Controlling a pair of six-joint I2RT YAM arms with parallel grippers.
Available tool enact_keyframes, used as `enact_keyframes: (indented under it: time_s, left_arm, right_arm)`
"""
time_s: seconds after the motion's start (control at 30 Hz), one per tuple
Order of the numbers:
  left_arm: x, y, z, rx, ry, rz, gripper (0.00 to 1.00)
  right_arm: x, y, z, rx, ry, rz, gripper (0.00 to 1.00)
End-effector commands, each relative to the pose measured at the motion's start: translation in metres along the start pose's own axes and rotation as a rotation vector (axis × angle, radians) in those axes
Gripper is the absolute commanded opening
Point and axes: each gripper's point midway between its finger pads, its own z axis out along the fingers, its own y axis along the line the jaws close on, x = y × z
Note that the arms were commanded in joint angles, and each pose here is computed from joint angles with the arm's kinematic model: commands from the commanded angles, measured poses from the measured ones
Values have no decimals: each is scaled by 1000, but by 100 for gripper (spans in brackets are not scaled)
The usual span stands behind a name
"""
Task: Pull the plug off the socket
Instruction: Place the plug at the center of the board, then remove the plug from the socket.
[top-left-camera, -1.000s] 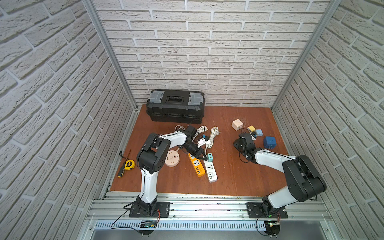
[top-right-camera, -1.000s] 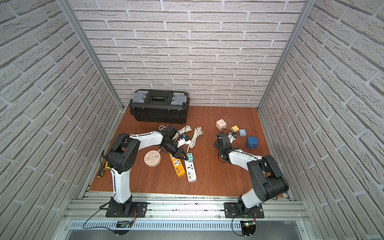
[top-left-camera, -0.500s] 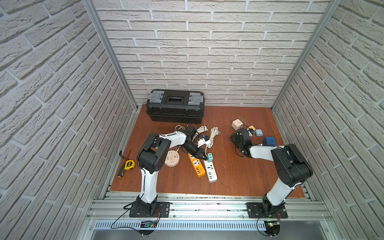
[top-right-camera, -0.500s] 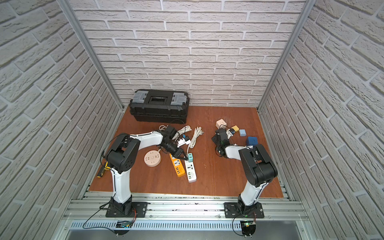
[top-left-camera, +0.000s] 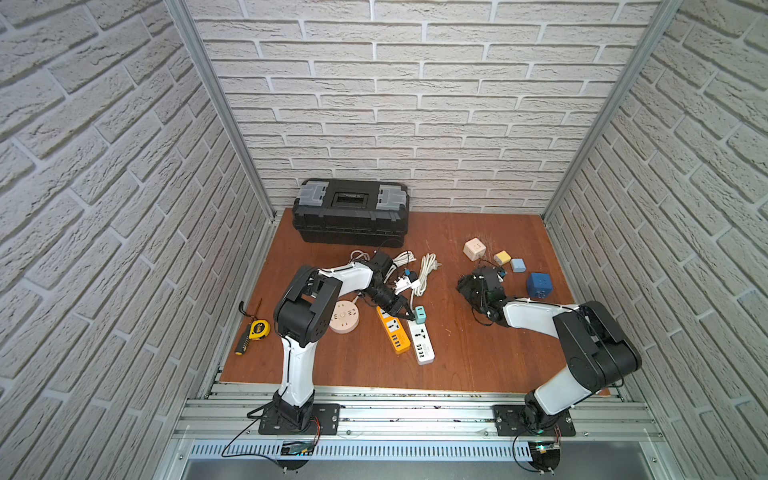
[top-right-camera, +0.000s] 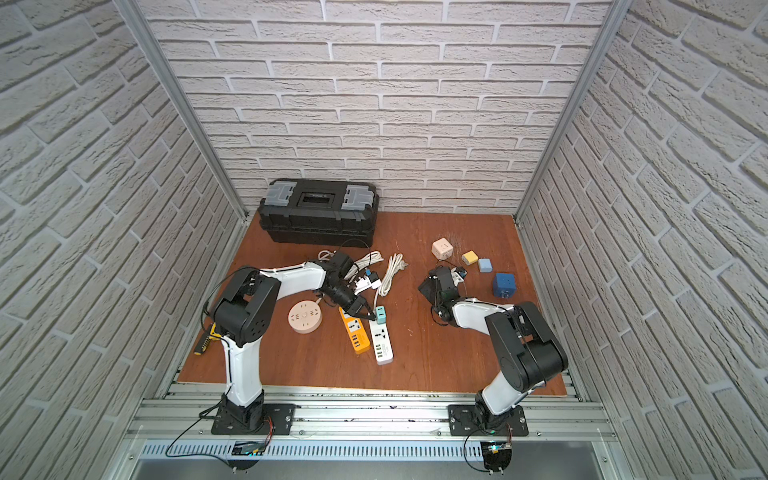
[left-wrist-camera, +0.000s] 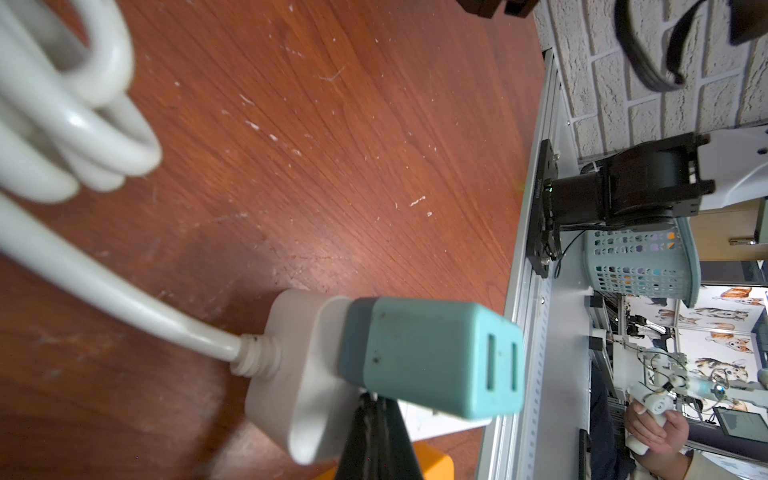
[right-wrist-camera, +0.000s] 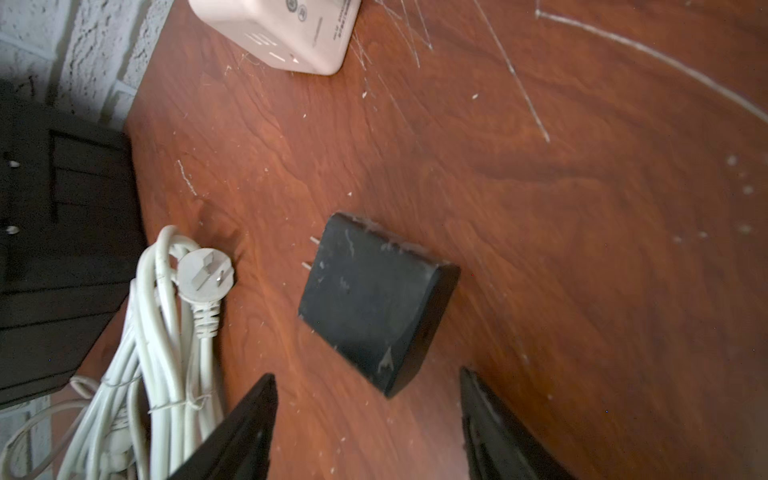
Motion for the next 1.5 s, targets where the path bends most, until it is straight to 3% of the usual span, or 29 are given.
enact_keyframes:
  time_s: [0.0, 0.17, 0.27, 0.43, 0.73, 0.9, 1.13, 1.47]
  left_arm:
    - [37, 47, 10, -154, 105, -75, 0]
    - [36, 47, 10, -153, 105, -75, 0]
    - [37, 47, 10, -153, 105, -74, 0]
    - [37, 46, 10, -152, 105, -75, 0]
    - [36, 45, 8, -153, 101, -75, 0]
    - [36, 45, 9, -152, 103, -76, 0]
    - [36, 46, 9, -154, 103, -77, 0]
    - [37, 46, 9, -151, 104, -79, 0]
  right_arm:
    - [0, 2, -20, -1, -2, -41, 74]
    - [-4, 27, -58, -33, -28, -179, 73]
    - [2, 47, -80, -48, -21, -334, 72]
    - [29, 65, -106, -61, 28, -574, 66]
    - [84, 71, -124, -152, 124, -799, 54]
    - [117, 81, -127, -227, 186, -870, 52]
    - [150, 91, -115, -224, 243, -946, 51]
    - [163, 94, -94, -185, 232, -967, 45]
